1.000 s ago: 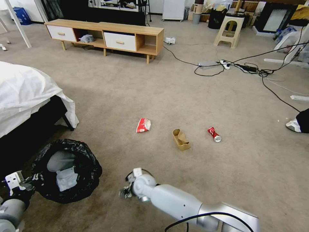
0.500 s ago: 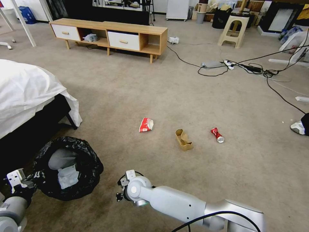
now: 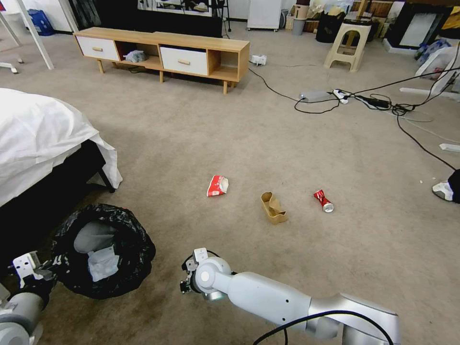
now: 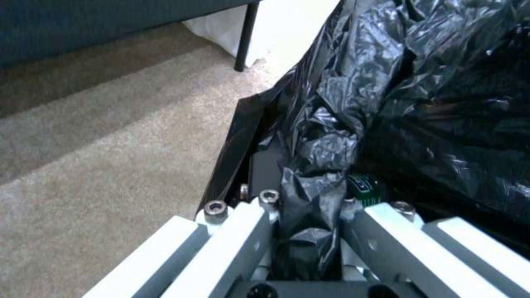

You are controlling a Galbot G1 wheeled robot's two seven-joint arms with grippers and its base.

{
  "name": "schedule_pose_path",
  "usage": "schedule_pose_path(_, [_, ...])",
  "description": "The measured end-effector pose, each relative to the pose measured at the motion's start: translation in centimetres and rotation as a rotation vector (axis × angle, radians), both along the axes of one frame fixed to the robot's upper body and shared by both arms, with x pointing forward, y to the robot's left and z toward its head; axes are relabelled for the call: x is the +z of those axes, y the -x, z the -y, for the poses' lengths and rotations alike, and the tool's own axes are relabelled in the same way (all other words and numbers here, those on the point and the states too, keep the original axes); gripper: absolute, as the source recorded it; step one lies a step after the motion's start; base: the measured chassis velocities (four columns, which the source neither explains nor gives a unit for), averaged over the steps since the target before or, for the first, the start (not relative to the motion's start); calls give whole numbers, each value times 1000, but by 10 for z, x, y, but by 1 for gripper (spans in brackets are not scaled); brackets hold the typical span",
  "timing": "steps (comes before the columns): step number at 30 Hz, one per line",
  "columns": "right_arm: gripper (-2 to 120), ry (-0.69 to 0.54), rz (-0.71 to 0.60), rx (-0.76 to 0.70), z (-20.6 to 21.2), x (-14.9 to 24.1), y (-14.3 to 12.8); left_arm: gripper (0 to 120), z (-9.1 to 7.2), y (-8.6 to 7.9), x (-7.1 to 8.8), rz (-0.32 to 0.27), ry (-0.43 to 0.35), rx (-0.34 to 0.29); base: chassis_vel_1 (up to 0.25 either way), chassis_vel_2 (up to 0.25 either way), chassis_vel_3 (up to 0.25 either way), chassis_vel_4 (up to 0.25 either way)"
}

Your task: Pick up the trash bin, then pick up the garbage from the floor and place it into the trash bin.

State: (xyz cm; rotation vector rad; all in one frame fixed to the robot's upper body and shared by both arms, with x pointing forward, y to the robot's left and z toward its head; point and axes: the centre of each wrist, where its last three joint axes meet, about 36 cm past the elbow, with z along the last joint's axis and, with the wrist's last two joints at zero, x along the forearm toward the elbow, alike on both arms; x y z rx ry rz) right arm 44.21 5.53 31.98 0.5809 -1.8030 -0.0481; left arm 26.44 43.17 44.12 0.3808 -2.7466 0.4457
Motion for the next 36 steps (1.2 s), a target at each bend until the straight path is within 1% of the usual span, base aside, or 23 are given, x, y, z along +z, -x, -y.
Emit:
schedule_pose_path(14, [0,-6,1,3,0,5,4,1,-1,1,-2,-6,1,5,0,0,0,0])
schedule_pose_path(16, [4,-6,1,4,0,5,4,1,-2,1,-2,-6,0,5,0,0,0,0])
schedule_pose_path(17, [15,-6,1,4,0,5,4,1,-2,1,-2,-5,0,5,0,0,0,0])
schedule_pose_path(19, [16,-6,1,4,0,5,4,1,-2,1,-2,-5,0,5,0,0,0,0])
schedule_pose_path(20, [22,-6,1,4,0,6,4,1,-2,1,-1,-5,-1,5,0,0,0,0])
schedule_pose_path(21, [22,-6,1,4,0,6,4,1,-2,1,-1,-5,-1,5,0,0,0,0])
schedule_pose_path(22, [26,-6,2,4,-1,6,3,1,-2,1,-1,-5,-1,5,0,0,0,0])
schedule_pose_path(23, [26,-6,2,4,-1,6,3,1,-2,1,-1,-5,-1,5,0,0,0,0])
schedule_pose_path(25, [41,-6,4,4,-1,7,2,1,-2,0,-1,-4,-2,4,0,0,0,0])
schedule_pose_path(26, [41,-6,4,4,-1,7,2,1,-2,0,-1,-4,-2,4,0,0,0,0])
schedule_pose_path(27, [45,-6,4,4,-1,7,2,1,-2,0,-1,-4,-2,4,0,0,0,0])
schedule_pose_path(28, [51,-6,5,4,0,8,2,1,-2,0,-1,-3,-2,3,0,0,0,0])
schedule_pose_path(29, [51,-6,5,4,0,8,2,1,-2,0,-1,-3,-2,3,0,0,0,0])
schedule_pose_path(31, [65,-4,4,3,0,8,1,1,-2,-1,0,-2,-2,2,0,0,0,0])
schedule_pose_path(32, [65,-4,4,3,0,8,1,1,-2,-1,0,-2,-2,2,0,0,0,0])
schedule_pose_path(34, [77,-1,6,2,1,9,0,1,-2,-1,0,-1,-2,1,0,0,0,0])
schedule_pose_path(35, [77,-1,6,2,1,9,0,1,-2,-1,0,-1,-2,1,0,0,0,0])
schedule_pose_path(36, [83,-2,6,1,2,10,0,1,-2,-1,0,-1,-1,1,0,0,0,0])
